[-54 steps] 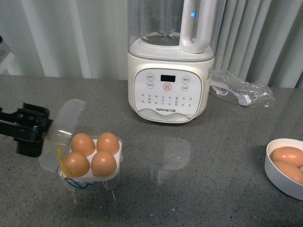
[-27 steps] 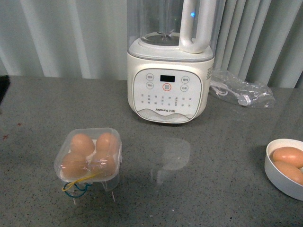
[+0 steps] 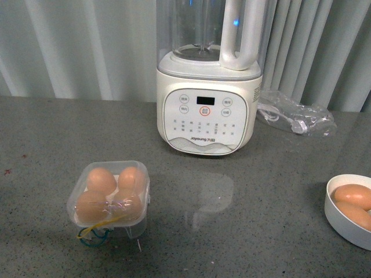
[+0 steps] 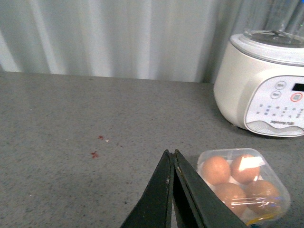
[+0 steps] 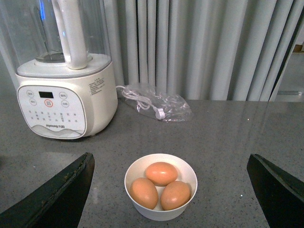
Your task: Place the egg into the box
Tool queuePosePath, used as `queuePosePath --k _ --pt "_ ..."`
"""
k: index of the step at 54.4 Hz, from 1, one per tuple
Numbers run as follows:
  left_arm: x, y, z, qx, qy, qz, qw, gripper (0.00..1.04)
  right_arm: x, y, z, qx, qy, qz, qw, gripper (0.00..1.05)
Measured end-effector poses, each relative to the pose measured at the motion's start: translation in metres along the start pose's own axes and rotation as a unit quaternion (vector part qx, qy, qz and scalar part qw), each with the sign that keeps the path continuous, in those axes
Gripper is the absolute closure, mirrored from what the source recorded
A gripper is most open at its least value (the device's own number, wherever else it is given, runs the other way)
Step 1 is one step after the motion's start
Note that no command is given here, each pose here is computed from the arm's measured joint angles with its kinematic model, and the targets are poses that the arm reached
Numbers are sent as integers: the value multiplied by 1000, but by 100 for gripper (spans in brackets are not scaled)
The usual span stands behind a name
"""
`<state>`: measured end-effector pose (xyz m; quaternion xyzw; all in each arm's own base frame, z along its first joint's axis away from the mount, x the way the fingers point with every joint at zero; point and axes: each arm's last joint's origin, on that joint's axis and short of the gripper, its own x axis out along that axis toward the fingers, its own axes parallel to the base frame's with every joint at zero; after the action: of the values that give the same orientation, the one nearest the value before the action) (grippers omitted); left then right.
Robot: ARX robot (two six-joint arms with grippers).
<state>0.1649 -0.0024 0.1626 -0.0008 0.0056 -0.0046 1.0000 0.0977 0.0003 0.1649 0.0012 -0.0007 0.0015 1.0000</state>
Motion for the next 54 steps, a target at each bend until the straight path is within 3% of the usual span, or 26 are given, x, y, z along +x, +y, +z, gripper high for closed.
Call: queuePosePath --k 54 --pt "-50 2 13 0 -22 5 1000 101 0 0 0 0 0 0 1000 7"
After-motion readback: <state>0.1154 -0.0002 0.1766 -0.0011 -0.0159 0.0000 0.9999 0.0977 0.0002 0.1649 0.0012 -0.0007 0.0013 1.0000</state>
